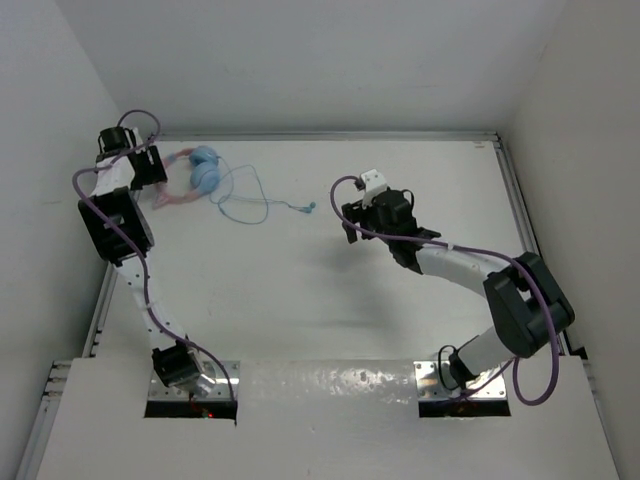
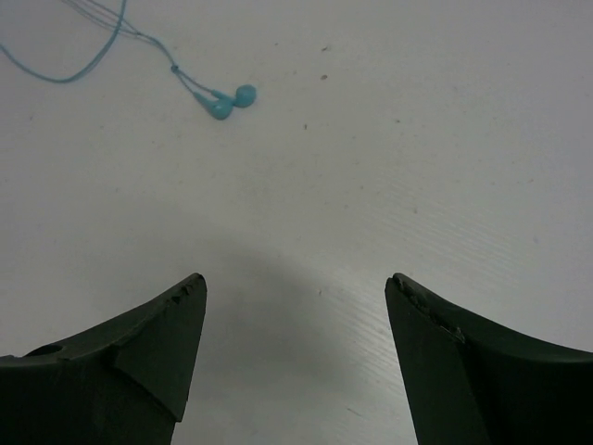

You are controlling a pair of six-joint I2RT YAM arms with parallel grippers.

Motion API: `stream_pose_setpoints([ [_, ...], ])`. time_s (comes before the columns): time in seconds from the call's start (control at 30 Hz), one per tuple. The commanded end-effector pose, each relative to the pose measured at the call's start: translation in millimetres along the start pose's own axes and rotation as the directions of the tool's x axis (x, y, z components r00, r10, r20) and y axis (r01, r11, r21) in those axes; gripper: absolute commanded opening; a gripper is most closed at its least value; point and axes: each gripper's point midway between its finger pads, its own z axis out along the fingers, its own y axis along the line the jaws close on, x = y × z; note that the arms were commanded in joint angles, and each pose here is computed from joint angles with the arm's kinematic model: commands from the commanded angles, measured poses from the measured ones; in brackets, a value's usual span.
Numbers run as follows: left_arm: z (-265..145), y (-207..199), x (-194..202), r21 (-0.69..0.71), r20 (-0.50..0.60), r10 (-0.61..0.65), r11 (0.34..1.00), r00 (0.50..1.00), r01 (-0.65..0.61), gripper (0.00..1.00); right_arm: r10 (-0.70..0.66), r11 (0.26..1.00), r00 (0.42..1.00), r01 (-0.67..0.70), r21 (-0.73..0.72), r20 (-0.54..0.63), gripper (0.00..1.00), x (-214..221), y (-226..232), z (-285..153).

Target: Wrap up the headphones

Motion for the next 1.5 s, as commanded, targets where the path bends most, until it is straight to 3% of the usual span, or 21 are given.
stream_pose_setpoints([
  [0.0, 20.1, 18.9, 15.0, -0.101, -0.029, -0.032, 0.994, 0.999, 0.029, 0.69, 0.021, 1.0, 0.998, -0.02, -0.019, 0.051, 0.77, -21.9, 4.7, 3.8],
  [0.17, 40.2, 9.3, 30.6, -0.059, -0.085, 0.022, 0.998, 0.996, -0.027, 0.46, -0.004, 0.999, 0.998, 0.006, -0.036, 0.058, 0.77, -29.0, 7.4, 8.3],
  [0.27, 39.4, -15.5, 26.7, 0.04, -0.075, 0.07, 0.997, 0.995, -0.067, 0.16, -0.034, 0.997, 0.998, 0.038, -0.071, 0.047, 0.75, -32.2, 13.0, 11.2],
  [0.3, 32.2, -29.7, 19.9, 0.088, -0.06, 0.079, 0.993, 0.995, -0.073, 0.0, -0.055, 0.995, 0.997, 0.059, -0.084, 0.051, 0.74, -36.6, 14.3, 11.5],
  [0.37, 17.4, -44.9, 5.4, 0.145, -0.029, 0.085, 0.986, 0.996, -0.08, 0.0, -0.084, 0.982, 0.994, 0.094, -0.162, 0.062, 0.7, -42.2, 27.3, 9.6],
  [0.53, -97.0, -108.5, -89.6, 0.275, 0.228, 0.143, 0.939, 0.963, -0.205, 0.0, -0.147, 0.947, 0.98, 0.179, -0.265, 0.136, 0.59, -77.2, 44.4, -3.5],
  [0.57, -143.1, -122.3, -114.6, 0.27, 0.324, 0.174, 0.925, 0.93, -0.267, 0.0, -0.15, 0.939, 0.975, 0.193, -0.285, 0.167, 0.63, -87.0, 48.7, -7.6],
  [0.7, -248.1, -183.1, -141.7, 0.259, 0.528, 0.26, 0.857, 0.808, -0.445, 0.0, -0.189, 0.915, 0.938, 0.275, -0.294, 0.289, 0.91, -112.3, 54.0, -26.1],
  [0.87, -339.9, -221.0, -148.6, 0.32, 0.627, 0.195, 0.818, 0.754, -0.478, 0.0, -0.218, 0.877, 0.885, 0.363, -0.314, 0.412, 0.91, -128.0, 64.5, -42.9],
  [1.07, -404.6, -248.5, -147.9, 0.334, 0.699, 0.164, 0.787, 0.696, -0.52, 0.0, -0.199, 0.865, 0.842, 0.391, -0.314, 0.501, 0.93, -147.4, 71.3, -47.7],
  [1.47, -434.2, -260.5, -154.1, 0.361, 0.73, 0.117, 0.77, 0.673, -0.527, 0.0, -0.169, 0.761, 0.798, 0.479, -0.437, 0.579, 0.92, -134.4, 120.9, -47.2],
])
